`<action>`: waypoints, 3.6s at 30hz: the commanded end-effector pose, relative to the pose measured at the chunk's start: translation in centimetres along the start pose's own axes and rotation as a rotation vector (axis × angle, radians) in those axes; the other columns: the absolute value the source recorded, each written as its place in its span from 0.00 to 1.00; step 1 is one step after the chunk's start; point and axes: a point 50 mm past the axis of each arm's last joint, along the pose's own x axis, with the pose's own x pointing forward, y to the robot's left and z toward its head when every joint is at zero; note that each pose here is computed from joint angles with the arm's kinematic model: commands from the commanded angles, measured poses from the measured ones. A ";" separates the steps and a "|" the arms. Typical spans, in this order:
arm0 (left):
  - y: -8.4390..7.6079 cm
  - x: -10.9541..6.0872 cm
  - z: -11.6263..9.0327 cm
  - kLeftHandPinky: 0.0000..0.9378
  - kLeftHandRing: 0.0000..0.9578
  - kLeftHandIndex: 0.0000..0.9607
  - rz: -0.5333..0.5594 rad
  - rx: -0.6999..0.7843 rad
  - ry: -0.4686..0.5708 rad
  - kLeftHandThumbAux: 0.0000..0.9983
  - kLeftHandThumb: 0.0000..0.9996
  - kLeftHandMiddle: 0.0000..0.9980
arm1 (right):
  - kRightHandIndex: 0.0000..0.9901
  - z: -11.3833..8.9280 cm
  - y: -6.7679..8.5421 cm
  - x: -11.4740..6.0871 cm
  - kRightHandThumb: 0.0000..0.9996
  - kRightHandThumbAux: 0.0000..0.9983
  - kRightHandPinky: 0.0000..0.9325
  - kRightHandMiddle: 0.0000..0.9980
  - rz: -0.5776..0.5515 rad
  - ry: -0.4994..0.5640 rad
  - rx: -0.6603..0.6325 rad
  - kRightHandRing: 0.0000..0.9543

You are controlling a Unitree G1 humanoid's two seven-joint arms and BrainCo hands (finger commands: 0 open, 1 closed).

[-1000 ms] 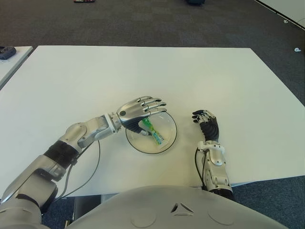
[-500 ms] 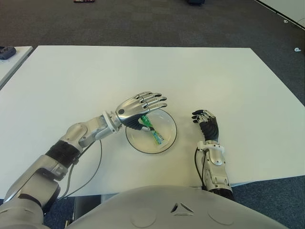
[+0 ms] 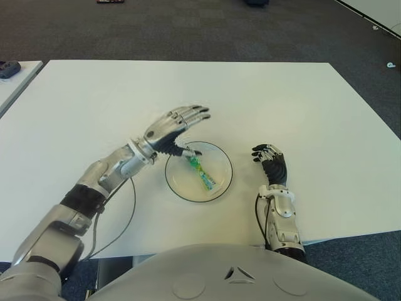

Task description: Put the toothpaste on the table into the plate.

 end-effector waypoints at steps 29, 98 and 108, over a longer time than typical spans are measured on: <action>-0.3 -3.0 -2.9 0.56 0.60 0.45 0.427 -0.621 0.451 0.72 0.69 0.60 | 0.43 -0.3 -0.5 0.3 0.71 0.73 0.54 0.48 0.004 0.013 -0.006 0.51; -6.8 -9.5 -3.9 0.60 0.61 0.45 0.670 -0.743 0.798 0.72 0.70 0.58 | 0.44 1.2 0.6 0.9 0.71 0.73 0.58 0.51 0.059 -0.063 0.044 0.54; -6.8 -9.6 -3.8 0.58 0.59 0.45 0.669 -0.750 0.817 0.72 0.70 0.57 | 0.44 0.2 0.9 1.4 0.71 0.73 0.54 0.50 0.074 -0.014 0.012 0.52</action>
